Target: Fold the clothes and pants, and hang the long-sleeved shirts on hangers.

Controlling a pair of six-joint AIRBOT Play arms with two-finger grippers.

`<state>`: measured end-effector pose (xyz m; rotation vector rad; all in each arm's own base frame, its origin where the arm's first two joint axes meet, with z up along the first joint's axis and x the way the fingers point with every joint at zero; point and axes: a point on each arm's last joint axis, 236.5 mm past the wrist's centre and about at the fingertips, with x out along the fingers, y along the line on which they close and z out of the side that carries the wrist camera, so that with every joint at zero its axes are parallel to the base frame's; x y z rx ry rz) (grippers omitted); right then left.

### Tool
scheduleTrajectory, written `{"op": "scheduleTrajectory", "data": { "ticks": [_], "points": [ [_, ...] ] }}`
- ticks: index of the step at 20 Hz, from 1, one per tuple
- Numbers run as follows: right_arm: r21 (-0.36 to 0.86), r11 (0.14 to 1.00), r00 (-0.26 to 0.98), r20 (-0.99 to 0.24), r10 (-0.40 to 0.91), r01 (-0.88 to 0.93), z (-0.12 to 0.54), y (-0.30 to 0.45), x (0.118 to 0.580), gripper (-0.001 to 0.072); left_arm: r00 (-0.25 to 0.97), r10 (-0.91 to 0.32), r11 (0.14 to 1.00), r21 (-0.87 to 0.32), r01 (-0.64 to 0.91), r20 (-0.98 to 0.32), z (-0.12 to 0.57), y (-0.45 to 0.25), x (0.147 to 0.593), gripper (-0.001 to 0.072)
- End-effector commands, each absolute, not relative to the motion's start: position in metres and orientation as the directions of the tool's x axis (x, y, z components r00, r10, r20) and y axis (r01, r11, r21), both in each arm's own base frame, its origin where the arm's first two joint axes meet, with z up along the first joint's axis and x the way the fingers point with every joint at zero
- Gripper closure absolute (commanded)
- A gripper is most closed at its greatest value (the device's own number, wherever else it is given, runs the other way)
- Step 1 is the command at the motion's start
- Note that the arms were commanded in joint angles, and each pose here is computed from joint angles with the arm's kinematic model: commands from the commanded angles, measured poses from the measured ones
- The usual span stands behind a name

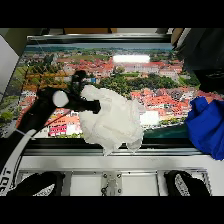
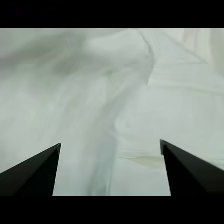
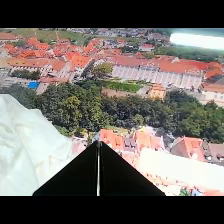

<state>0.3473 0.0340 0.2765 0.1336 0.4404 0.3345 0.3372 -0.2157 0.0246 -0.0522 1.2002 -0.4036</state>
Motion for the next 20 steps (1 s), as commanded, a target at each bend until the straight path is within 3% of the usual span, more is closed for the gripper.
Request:
{"op": "scheduleTrajectory", "data": {
  "ticks": [1,6,8,9,10,16,17,18,19,20],
  "points": [
    [0.237,0.929,0.827,-0.429,0.364,-0.286,0.267,0.038,0.344,0.0701,0.295,-0.161,0.918,-0.033,0.394,-0.942,-0.025,-0.230,0.334,0.0029],
    [0.221,0.934,0.788,-0.503,0.356,-0.281,0.248,0.036,0.336,0.0701,0.218,-0.027,0.901,0.071,0.429,-0.976,-0.062,-0.227,0.338,0.0032],
    [0.247,0.930,0.769,-0.527,0.363,-0.270,0.235,0.039,0.335,0.0702,0.207,0.014,0.910,0.098,0.402,-0.978,-0.064,-0.214,0.346,0.0434],
    [0.250,0.927,0.748,-0.550,0.373,-0.278,0.222,0.044,0.334,0.0702,0.213,0.013,0.918,0.096,0.385,-0.977,-0.061,-0.209,0.351,0.0598],
    [0.251,0.923,0.715,-0.583,0.386,-0.293,0.205,0.052,0.331,0.0702,0.229,0.015,0.926,0.100,0.365,-0.973,-0.054,-0.201,0.357,0.0697],
    [0.311,0.904,0.491,-0.762,0.421,-0.293,0.067,0.111,0.313,0.0699,0.443,-0.039,0.985,0.040,0.169,-0.896,0.058,-0.130,0.384,0.0697],
    [0.324,0.894,0.453,-0.776,0.439,-0.310,0.045,0.127,0.311,0.0606,0.470,-0.040,0.989,0.033,0.145,-0.882,0.074,-0.119,0.382,0.0697],
    [0.327,0.883,0.416,-0.789,0.451,-0.337,0.024,0.143,0.311,0.0233,0.492,-0.039,0.992,0.026,0.126,-0.870,0.088,-0.111,0.379,0.0697],
    [0.318,0.872,0.387,-0.801,0.456,-0.371,0.008,0.158,0.314,-0.0008,0.514,-0.040,0.994,0.020,0.111,-0.857,0.100,-0.104,0.377,0.0697],
    [0.317,0.865,0.367,-0.808,0.461,-0.389,-0.007,0.172,0.318,-0.0008,0.531,-0.043,0.994,0.017,0.108,-0.846,0.109,-0.102,0.374,0.0697]
  ]
}}
